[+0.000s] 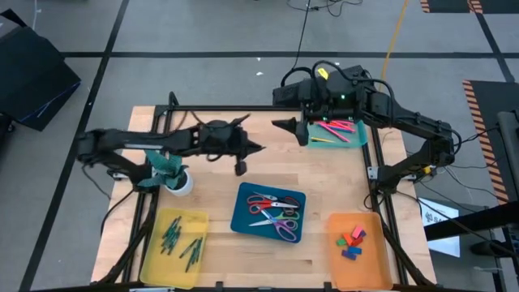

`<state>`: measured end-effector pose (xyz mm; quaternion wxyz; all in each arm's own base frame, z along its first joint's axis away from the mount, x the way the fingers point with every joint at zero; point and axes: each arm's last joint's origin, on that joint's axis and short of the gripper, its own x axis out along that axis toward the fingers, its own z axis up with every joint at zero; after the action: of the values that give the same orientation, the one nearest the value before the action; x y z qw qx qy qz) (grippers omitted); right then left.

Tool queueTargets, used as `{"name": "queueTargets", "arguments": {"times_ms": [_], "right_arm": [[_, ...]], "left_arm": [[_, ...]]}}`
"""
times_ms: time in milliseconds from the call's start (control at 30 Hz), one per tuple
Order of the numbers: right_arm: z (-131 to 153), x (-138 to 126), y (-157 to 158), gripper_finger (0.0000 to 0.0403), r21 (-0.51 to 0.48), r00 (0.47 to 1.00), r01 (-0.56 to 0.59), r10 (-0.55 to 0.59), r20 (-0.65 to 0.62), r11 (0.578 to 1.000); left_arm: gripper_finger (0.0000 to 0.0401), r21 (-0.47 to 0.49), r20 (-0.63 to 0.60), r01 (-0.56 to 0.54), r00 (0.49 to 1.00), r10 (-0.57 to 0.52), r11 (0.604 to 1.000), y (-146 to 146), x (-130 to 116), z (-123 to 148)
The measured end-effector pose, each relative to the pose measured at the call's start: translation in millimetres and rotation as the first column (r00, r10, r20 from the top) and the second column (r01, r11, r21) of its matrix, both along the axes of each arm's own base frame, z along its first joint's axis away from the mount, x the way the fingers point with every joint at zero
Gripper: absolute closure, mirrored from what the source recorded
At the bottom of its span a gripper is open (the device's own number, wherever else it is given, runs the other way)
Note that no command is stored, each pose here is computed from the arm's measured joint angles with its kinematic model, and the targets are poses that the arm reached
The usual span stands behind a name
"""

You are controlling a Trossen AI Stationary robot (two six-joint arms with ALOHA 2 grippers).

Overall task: Sort crayons/erasers/pens/pencils in bins
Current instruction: Put the green crayon into the yellow bin

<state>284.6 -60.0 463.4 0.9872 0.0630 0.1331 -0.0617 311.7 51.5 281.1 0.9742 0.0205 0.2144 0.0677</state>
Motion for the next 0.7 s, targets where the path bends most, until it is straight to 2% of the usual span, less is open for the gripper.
{"name": "queueTargets", "arguments": {"times_ms": [100,200,333,400,500,633,700], "right_arm": [[0,2,8,0.0101,-0.032,0.999,-0.036,0.036,-0.003,0.999],[0,3,19,0.0101,-0.054,0.997,-0.082,0.082,-0.006,0.995],[0,6,40,0.0101,-0.096,0.986,-0.167,0.167,-0.011,0.981],[0,6,50,0.0101,-0.118,0.978,-0.208,0.207,-0.014,0.971],[0,6,65,0.0101,-0.129,0.965,-0.260,0.261,-0.015,0.957],[-4,3,91,0.0101,-0.098,0.939,-0.344,0.340,-0.055,0.934],[-7,0,106,0.0101,-0.089,0.917,-0.397,0.390,-0.089,0.913]], "left_arm": [[0.0381,-0.019,-0.021,0.014,1.000,-0.015,1.000,-22,-15,33],[0.0381,-0.088,-0.071,0.055,0.996,-0.062,0.995,-47,-31,55],[0.0381,-0.148,-0.159,0.087,0.981,-0.110,0.985,-87,-53,72],[0.0381,-0.165,-0.241,0.108,0.959,-0.146,0.980,-105,-66,69],[0.0381,-0.242,-0.301,0.089,0.940,-0.162,0.966,-129,-77,64],[0.0380,-0.346,-0.430,0.043,0.881,-0.199,0.937,-164,-99,53],[0.0380,-0.371,-0.510,0.001,0.835,-0.205,0.929,-182,-110,42]]}}
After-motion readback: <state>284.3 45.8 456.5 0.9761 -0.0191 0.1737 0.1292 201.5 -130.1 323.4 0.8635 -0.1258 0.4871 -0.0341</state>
